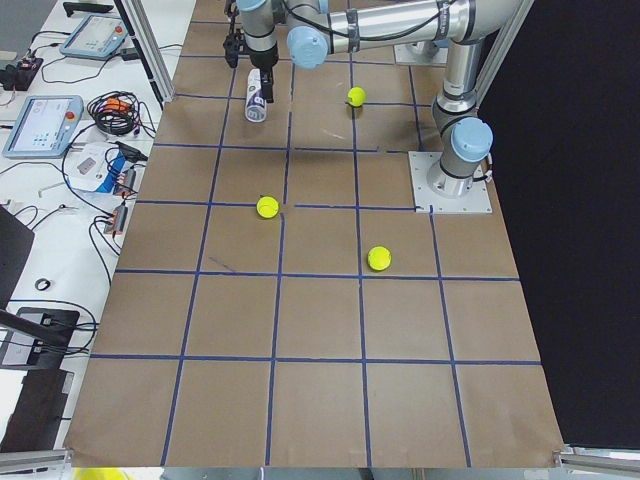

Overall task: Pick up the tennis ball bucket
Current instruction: 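Lay the can on its side and withdraw the right gripper while the left gripper approaches, then close the left gripper on the open end of the lying can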

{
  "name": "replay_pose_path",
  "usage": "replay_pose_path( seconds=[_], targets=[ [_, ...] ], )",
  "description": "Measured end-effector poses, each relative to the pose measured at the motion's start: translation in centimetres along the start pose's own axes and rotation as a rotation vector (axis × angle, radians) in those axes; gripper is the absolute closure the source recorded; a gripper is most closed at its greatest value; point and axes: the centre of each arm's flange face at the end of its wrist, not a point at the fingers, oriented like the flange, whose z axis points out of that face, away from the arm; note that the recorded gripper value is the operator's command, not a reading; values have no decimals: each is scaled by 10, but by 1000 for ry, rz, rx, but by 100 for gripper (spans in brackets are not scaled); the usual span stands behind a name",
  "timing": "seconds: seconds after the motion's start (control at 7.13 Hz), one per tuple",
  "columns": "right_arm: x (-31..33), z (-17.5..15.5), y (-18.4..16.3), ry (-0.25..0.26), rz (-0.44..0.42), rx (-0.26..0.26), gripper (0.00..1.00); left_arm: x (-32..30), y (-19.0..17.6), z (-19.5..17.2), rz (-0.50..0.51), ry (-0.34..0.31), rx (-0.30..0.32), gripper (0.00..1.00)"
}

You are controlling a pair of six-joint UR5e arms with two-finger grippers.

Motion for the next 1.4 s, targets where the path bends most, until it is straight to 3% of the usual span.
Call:
replay_pose_path(
  seconds=[0.14,0.42,0.56,0.7,1.26,1.4],
  targets=[
    [10,-29,28,-40,209,-68,0,-5,-27,26,-6,26,-31,0],
    [8,-65,83,-116,605,-275,0,-7,-67,87,-12,157,-48,0],
    [1,-72,98,-120,765,-373,0,-7,-78,115,-12,225,-52,0],
    [-5,-74,106,-113,870,-428,0,-5,-86,139,-8,277,-52,0],
    [-17,-89,126,-83,985,-444,0,14,-75,207,2,529,-25,0],
    [-16,-91,126,-73,992,-429,0,29,-66,218,21,560,-22,0]
  ],
)
